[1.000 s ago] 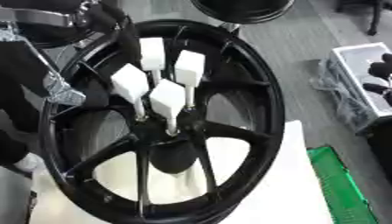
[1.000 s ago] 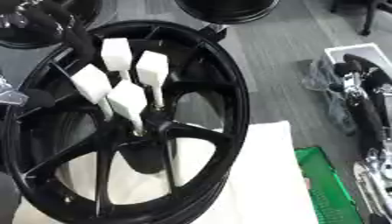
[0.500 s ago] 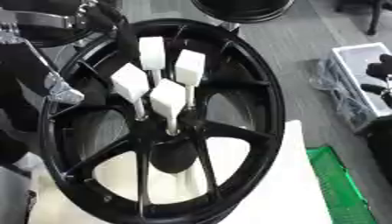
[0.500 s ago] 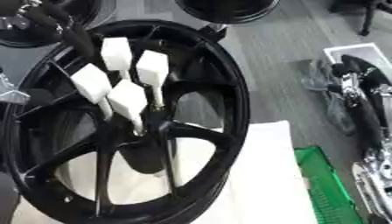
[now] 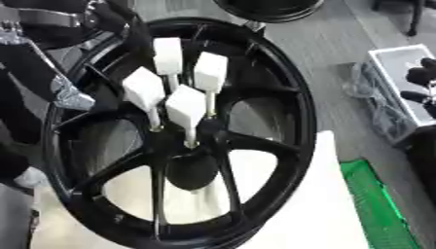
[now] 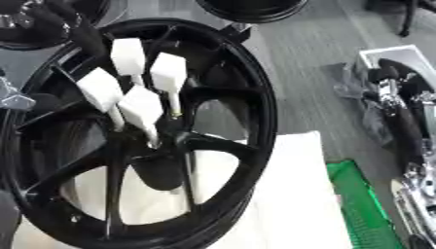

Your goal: Pull the pin out of the wheel hub.

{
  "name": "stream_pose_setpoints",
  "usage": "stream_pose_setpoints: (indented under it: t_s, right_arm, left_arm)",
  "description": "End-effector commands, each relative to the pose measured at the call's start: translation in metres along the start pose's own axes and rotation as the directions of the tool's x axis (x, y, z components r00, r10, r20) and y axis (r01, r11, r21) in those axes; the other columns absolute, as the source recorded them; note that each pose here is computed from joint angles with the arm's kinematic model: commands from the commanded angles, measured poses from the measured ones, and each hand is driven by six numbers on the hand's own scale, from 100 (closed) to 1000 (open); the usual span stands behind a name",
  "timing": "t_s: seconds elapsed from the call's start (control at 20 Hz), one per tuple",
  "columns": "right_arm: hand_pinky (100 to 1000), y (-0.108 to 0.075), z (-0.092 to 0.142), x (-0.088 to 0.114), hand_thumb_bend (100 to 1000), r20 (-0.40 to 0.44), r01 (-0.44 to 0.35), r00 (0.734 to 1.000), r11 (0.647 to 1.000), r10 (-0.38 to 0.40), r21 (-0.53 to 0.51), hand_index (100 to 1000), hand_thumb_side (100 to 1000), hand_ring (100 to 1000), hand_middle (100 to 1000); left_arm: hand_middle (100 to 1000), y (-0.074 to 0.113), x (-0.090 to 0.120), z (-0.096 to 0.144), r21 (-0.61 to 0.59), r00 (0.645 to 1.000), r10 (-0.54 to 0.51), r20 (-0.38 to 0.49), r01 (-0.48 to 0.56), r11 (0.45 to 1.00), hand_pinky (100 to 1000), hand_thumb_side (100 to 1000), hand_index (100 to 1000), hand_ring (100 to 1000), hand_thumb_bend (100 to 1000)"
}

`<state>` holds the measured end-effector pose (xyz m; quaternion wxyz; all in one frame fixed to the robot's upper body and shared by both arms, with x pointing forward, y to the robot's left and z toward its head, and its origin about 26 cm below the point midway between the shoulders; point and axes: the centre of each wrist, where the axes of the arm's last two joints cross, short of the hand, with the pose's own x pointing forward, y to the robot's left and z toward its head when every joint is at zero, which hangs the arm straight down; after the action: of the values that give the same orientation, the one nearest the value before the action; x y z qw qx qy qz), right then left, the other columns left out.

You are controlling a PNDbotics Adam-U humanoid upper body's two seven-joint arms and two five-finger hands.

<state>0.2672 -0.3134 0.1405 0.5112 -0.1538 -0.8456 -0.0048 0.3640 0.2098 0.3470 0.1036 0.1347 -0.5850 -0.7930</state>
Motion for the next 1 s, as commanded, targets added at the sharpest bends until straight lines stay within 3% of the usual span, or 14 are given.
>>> stream_pose_setpoints:
  t_s: [0.05,0.7,1.0]
  right_arm:
    - [725,-0.003,-0.004,0.007,100,0.031,-0.014,0.999,1.000,0.014,0.012,801,658,823,702]
    - [726,-0.002,-0.004,0.008,100,0.029,-0.012,1.000,1.000,0.012,0.021,802,660,823,703]
    - [726,-0.002,-0.003,0.007,100,0.026,-0.014,1.000,1.000,0.013,0.025,802,661,823,703]
  left_arm:
    - [781,0.007,-0.001,0.003,-0.151,0.987,-0.127,0.098,0.141,0.979,742,419,862,746,353]
    - [778,0.001,-0.010,-0.008,-0.172,0.989,-0.120,0.092,0.134,0.976,741,444,850,747,311]
    - [780,-0.002,-0.013,-0.012,-0.192,0.987,-0.131,0.092,0.147,0.970,744,457,841,749,334]
